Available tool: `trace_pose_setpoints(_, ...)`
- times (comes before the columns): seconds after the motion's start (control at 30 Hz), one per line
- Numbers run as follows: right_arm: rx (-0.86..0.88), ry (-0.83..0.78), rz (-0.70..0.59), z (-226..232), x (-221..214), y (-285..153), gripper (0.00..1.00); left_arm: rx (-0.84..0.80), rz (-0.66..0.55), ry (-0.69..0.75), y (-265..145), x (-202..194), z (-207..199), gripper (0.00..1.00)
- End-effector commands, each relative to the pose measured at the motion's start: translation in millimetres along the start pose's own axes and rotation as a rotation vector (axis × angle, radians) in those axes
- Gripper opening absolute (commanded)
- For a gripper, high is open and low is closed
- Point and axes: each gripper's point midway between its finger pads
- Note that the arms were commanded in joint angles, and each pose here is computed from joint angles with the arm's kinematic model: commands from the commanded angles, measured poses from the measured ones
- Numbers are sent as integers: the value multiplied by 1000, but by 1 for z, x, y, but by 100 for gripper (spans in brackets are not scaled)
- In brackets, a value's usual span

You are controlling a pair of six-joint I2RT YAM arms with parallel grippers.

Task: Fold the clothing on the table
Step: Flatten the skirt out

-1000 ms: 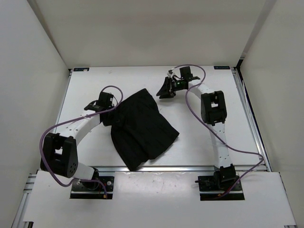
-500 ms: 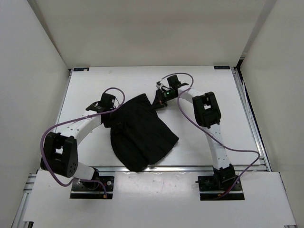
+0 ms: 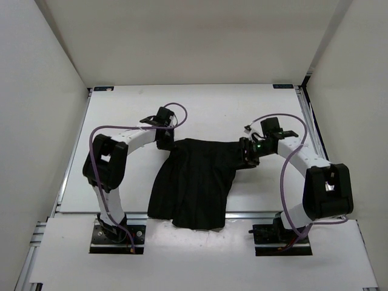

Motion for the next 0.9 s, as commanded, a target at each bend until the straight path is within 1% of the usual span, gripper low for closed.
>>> trace_pose_setpoints(0.0, -45, 65, -100, -25, 20, -7, 48, -40, -62, 32, -9, 28, -14, 0)
trace_pose_setpoints(0.07, -78, 103, -158, -38, 36, -15, 48, -42, -69, 32, -10, 34, -14, 0)
trace_pose_setpoints(0.23, -255, 176, -313, -79, 70, -25, 49, -31, -76, 24, -19, 37, -5, 0)
trace_pose_setpoints(0.27, -268, 192, -317, -86, 70, -24, 49, -20, -65, 27, -18, 32, -2, 0)
trace_pose_setpoints(0.33, -290, 221, -337, -91, 82, -26, 51, -19, -82, 26, -23, 34, 1, 0)
trace_pose_setpoints(0.4, -305, 261, -319, -100, 89, -18, 51, -13, -72, 17, -23, 28, 6, 0)
trace_pose_setpoints(0.43, -306, 260, -332, -101, 95, -17, 51, -11, -73, 10, -23, 28, 8, 0)
trace_pose_setpoints(0.5, -278, 272, -316, -104, 102, -5, 51, -5, -69, 7, -23, 25, 12, 0)
trace_pose_setpoints(0.57, -222, 247, -345, -95, 121, 1, 50, -6, -70, 6, -25, 24, 11, 0)
trace_pose_setpoints(0.6, -218, 258, -351, -101, 125, 3, 51, -4, -63, 12, -24, 23, 13, 0)
trace_pose_setpoints(0.7, -117, 252, -428, -89, 157, 0, 50, 7, -59, 9, -23, 21, 15, 0)
trace_pose_setpoints(0.8, -40, 265, -437, -83, 173, 5, 50, 12, -41, 8, -20, 15, 19, 0)
trace_pose_setpoints(0.87, -19, 283, -406, -87, 177, 14, 51, 7, -42, 14, -19, 15, 16, 0)
Point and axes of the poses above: each gripper's point midway between its finger pads, its own y axis out along the fingers, its own z axis along the line the jaws close on, x = y × z, and after that the axes turned 10 degrees about y, right-handed
